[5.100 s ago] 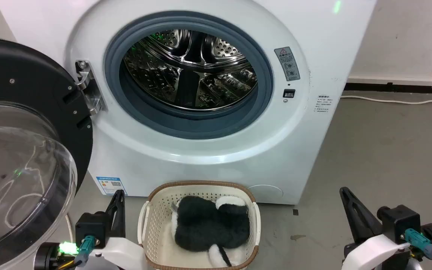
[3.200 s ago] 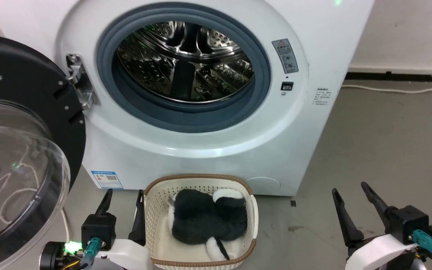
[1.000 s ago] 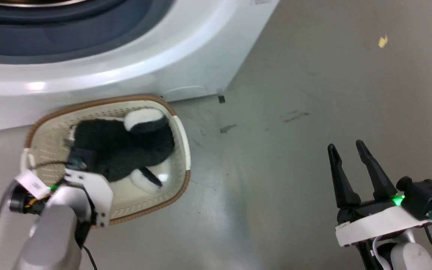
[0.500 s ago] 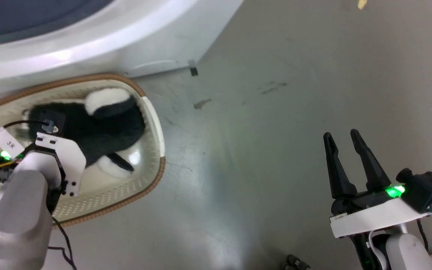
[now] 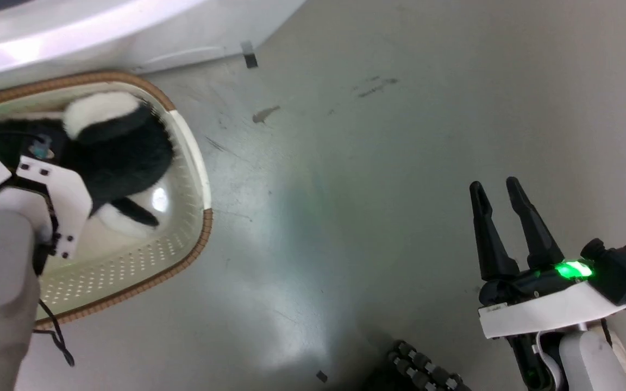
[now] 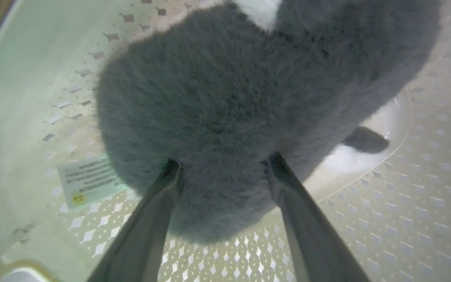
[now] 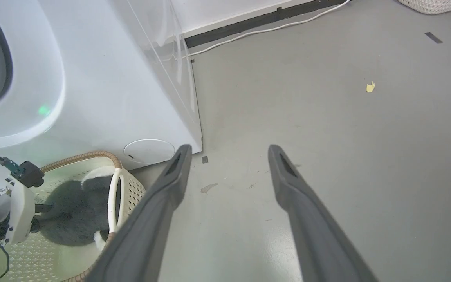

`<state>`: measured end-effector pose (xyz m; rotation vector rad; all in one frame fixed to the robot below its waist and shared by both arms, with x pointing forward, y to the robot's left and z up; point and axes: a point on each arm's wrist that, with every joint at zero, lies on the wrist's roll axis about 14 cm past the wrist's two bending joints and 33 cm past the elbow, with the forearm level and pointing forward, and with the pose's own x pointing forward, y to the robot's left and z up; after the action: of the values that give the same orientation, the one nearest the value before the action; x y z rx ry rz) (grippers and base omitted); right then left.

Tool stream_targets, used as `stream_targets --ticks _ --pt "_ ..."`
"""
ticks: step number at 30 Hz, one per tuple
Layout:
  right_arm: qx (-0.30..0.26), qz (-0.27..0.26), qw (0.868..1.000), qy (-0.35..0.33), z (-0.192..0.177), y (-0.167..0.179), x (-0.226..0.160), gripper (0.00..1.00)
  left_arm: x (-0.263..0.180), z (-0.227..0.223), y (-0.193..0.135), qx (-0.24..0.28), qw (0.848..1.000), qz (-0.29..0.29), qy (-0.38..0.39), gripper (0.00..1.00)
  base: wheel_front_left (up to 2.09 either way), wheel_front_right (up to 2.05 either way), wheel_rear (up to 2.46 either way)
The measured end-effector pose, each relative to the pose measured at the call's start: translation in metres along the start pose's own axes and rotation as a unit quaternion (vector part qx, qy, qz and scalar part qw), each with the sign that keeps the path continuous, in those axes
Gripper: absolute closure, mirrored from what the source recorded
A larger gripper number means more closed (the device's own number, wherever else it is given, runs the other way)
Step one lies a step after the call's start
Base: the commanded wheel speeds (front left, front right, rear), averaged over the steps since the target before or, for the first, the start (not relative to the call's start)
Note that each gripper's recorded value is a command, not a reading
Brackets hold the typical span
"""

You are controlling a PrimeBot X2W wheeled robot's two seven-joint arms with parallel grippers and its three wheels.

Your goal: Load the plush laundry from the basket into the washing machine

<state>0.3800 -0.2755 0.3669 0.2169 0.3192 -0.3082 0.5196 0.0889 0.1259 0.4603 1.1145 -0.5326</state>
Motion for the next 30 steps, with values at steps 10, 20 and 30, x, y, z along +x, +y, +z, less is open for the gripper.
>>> stream_targets --ticks 10,20,30 --pt "0.000 -0.023 1.000 0.005 -0.005 -0.013 -0.001 0.00 0.028 -0.007 -0.008 0.003 0.999 -0.020 0.028 1.00 0.00 0.00 0.00" --pt "-0.028 -0.031 0.998 -0.044 0.029 -0.024 -0.007 0.00 -0.005 0.011 -0.026 -0.027 0.999 -0.032 -0.029 1.00 0.00 0.00 0.00" --pt "-0.048 -0.016 0.994 -0.098 0.062 -0.021 -0.034 0.00 -0.096 0.044 -0.049 -0.063 0.983 -0.038 -0.170 1.00 0.00 0.00 0.00"
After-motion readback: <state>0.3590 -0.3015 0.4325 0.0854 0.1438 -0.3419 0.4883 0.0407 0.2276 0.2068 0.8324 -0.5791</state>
